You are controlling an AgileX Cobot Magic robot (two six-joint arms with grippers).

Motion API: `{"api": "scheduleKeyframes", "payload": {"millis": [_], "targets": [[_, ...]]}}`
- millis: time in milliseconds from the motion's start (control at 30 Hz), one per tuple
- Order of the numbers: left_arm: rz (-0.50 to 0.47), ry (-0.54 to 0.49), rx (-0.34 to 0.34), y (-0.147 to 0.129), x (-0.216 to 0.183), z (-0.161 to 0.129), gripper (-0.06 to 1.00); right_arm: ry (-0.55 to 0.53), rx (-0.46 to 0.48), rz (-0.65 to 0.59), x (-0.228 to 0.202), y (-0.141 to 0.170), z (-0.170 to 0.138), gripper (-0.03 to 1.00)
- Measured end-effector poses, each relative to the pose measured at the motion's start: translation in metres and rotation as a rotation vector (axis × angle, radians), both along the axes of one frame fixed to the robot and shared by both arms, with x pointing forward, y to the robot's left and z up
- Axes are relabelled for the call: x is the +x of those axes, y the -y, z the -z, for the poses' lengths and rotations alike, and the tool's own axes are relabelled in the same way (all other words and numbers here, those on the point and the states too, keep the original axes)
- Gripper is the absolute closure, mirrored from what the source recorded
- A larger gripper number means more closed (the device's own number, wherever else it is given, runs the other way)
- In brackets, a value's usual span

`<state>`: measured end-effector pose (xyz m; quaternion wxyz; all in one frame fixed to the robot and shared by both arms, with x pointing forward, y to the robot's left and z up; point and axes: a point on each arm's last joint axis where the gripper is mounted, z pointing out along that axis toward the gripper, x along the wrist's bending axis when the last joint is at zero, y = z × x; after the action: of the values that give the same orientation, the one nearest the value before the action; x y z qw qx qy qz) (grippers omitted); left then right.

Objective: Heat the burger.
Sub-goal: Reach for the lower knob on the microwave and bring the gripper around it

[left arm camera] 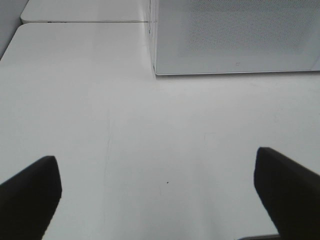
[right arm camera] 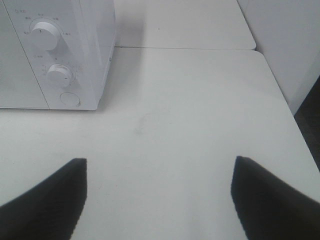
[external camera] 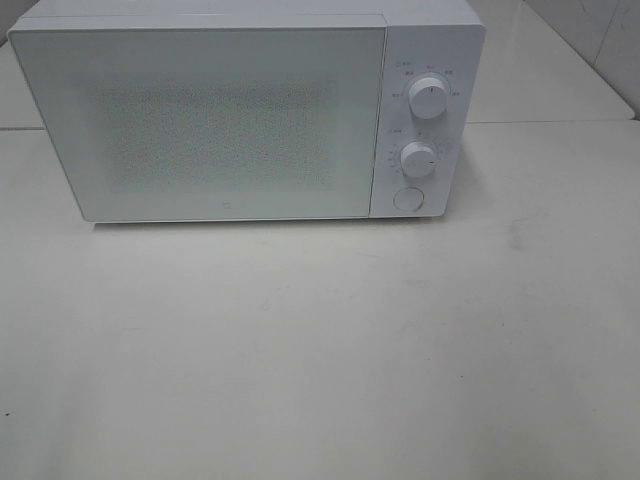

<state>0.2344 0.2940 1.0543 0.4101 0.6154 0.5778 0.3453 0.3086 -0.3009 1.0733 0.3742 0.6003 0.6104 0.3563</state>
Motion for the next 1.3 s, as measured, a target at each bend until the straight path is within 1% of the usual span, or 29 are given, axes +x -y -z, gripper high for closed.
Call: {"api": "scheduleKeyframes", "payload": {"millis": [500,567,967,1133,1167,1233,1300], "targets": [[0.000,0.000,0.000,0.000,0.000,0.000,-0.05,0.014,-0.003,-0.041,0.057,-0.009,0.005,0.20],[0.000,0.000,0.001,0.000,0.000,0.000,-0.05,0.007,-0.002,-0.049,0.070,-0.011,0.009,0.20],[0.000,0.000,0.001,0.000,0.000,0.000,-0.05,0.026,0.008,-0.084,0.115,-0.018,0.025,0.20],[0.000,0.000,0.001,0.000,0.000,0.000,-0.05,0.052,0.020,-0.100,0.133,-0.021,0.036,0.20],[0.000,0.000,0.001,0.000,0.000,0.000,-0.05,0.082,0.032,-0.108,0.138,-0.023,0.041,0.20],[0.000,0.000,0.001,0.000,0.000,0.000,-0.05,0.095,0.044,-0.109,0.140,-0.024,0.045,0.20],[0.000,0.000,0.001,0.000,0.000,0.000,-0.05,0.140,0.087,-0.098,0.145,-0.025,0.056,0.20]]}}
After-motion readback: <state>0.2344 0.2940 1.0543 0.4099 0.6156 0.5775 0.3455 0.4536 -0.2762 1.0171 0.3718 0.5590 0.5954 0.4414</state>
